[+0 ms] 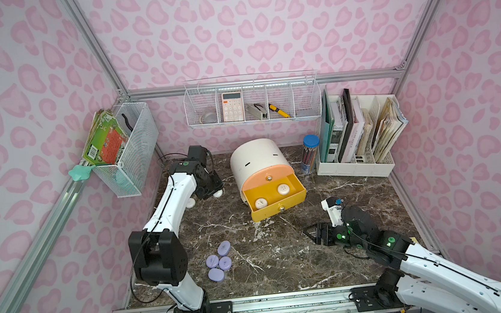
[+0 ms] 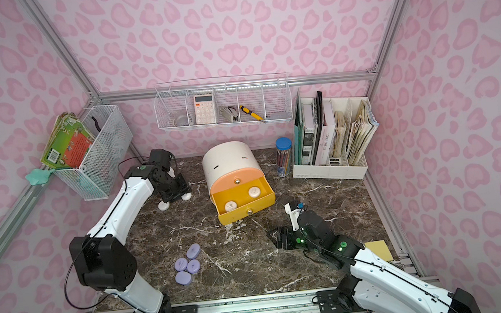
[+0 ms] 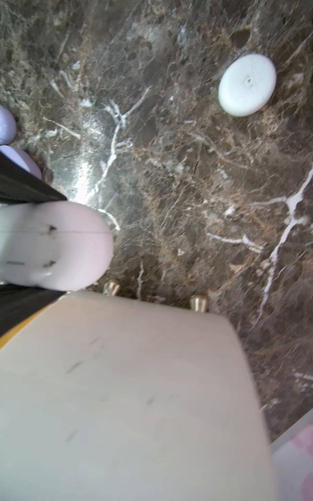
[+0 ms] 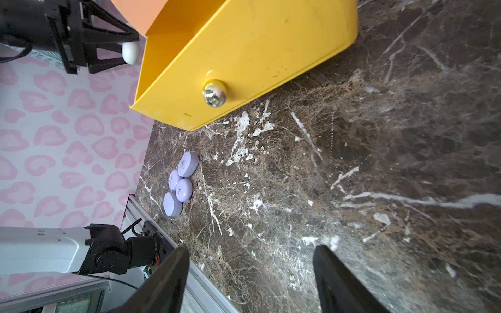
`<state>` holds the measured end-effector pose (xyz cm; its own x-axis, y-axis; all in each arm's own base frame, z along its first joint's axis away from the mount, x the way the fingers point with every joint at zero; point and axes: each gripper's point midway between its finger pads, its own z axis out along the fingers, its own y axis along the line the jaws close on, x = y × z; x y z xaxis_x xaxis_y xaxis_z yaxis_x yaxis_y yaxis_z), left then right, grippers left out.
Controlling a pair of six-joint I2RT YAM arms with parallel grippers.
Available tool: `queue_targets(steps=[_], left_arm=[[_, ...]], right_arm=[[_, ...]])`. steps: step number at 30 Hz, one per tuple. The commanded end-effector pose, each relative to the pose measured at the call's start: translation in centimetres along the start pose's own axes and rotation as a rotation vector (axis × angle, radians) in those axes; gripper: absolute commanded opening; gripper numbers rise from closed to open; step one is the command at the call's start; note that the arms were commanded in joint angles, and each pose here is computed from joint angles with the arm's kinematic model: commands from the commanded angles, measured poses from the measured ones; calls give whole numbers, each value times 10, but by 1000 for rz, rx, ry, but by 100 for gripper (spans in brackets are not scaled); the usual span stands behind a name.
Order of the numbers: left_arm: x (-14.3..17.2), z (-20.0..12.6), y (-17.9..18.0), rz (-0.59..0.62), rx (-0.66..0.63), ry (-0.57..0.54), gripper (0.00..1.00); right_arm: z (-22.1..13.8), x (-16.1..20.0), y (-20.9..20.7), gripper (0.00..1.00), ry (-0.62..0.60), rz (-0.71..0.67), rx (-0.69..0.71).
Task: Put the bluetooth earphones in the drawer according to color
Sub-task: Pick up the Bluetooth earphone from the center of the board, then place the bluetooth earphone in the drawer.
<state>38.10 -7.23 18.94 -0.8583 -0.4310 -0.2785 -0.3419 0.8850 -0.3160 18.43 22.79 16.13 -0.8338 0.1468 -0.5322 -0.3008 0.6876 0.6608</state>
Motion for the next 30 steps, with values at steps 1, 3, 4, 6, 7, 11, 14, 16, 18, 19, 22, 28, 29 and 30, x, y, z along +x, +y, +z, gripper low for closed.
queue_targets(steps=[1,3,4,6,7,11,14,16,18,19,22,28,29,30], left_arm=[[30,-18,-5,48,-10,38,28],[46,-27,-17,93,13,46,28],[53,-32,-24,117,18,45,28],[65,-38,-38,170,40,46,28],[69,-42,-44,192,35,40,28],[83,-50,-68,259,70,32,29],[87,-43,-82,296,89,43,29],[88,-35,-88,308,86,60,29],[88,-28,-95,319,80,77,29],[88,-24,-98,329,79,81,28],[90,-14,-108,356,78,96,29],[97,4,-126,404,80,129,29],[99,8,-127,411,75,136,29],[101,12,-128,415,71,145,29]], right_arm=[[-1,-4,5,75,-19,7,-24],[-1,-5,6,75,-20,6,-25],[-1,-5,6,75,-19,7,-24],[-1,-5,6,75,-18,6,-23],[-1,-6,7,75,-20,6,-25],[-3,-6,7,75,-23,6,-27],[-3,-6,7,75,-26,9,-28],[-3,-6,7,75,-26,13,-30],[-3,-6,8,75,-25,14,-32],[-4,-6,8,75,-27,14,-34],[-6,-5,6,75,-30,14,-27],[-7,-1,2,75,-30,27,-28],[-7,-1,2,75,-30,28,-27],[-7,-1,2,75,-31,29,-28]])
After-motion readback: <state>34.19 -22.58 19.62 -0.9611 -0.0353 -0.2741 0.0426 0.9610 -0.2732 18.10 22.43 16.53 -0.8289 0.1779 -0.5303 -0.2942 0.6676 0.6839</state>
